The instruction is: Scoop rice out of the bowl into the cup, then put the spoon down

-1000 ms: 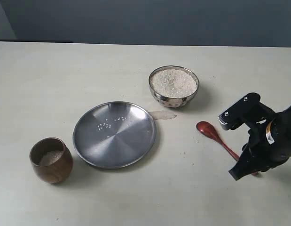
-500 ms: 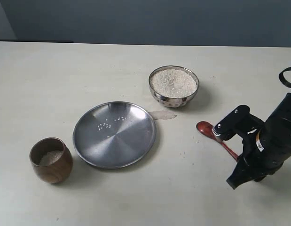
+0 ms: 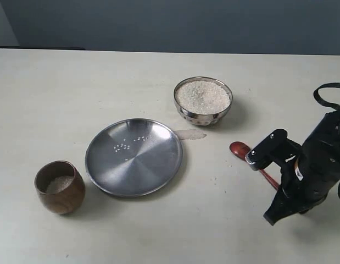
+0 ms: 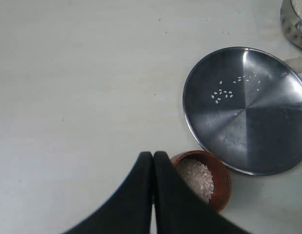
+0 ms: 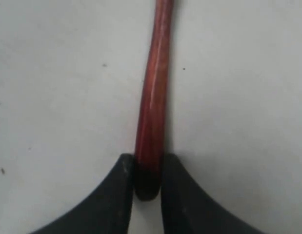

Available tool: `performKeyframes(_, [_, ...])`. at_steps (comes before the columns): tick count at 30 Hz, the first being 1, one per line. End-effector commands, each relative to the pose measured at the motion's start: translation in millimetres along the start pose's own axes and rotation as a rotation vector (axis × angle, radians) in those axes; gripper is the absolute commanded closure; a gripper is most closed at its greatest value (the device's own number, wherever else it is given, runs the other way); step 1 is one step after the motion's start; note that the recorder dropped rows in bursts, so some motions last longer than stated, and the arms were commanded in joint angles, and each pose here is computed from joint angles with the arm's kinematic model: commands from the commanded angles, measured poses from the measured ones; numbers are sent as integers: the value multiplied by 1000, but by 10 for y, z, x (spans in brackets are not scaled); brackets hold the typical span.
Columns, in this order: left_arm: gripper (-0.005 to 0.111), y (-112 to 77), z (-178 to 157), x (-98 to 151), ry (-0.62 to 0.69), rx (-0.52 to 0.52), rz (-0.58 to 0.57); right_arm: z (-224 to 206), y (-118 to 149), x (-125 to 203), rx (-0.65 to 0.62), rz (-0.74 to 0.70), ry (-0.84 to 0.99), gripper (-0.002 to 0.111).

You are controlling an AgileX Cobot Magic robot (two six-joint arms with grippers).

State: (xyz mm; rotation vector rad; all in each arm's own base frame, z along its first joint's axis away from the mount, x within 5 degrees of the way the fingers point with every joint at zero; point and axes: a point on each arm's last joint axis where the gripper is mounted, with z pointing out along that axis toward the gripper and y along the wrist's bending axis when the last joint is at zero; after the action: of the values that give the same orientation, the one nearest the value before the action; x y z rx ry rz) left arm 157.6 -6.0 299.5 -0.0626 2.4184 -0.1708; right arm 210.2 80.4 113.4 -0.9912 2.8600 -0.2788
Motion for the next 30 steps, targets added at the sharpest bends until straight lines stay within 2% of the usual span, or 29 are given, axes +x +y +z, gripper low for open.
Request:
performKeyframes(1, [106,-1,-8,-18,-12,-1,0,54,8,45,-1,1,53,109])
performKeyframes(5, [106,-1,-8,-18,-12,-1,0,-50,-25,-46,-12,69,65,109])
performKeyframes(8, [106,-1,-8,-18,-12,-1,0,-197,-29,-111,-44,142,1,109])
performKeyframes(15, [106,-1,-8,-18,-12,-1,0,-490,92,-106,-215,163,-115,109])
performKeyframes(22, [106,-1,-8,-18,-12,-1,0,-759,322,-246,-550,291,-318,109])
performKeyframes(30, [106,-1,-8,-18,-12,-1,0,-802,533,-359,-887,401,-492,109])
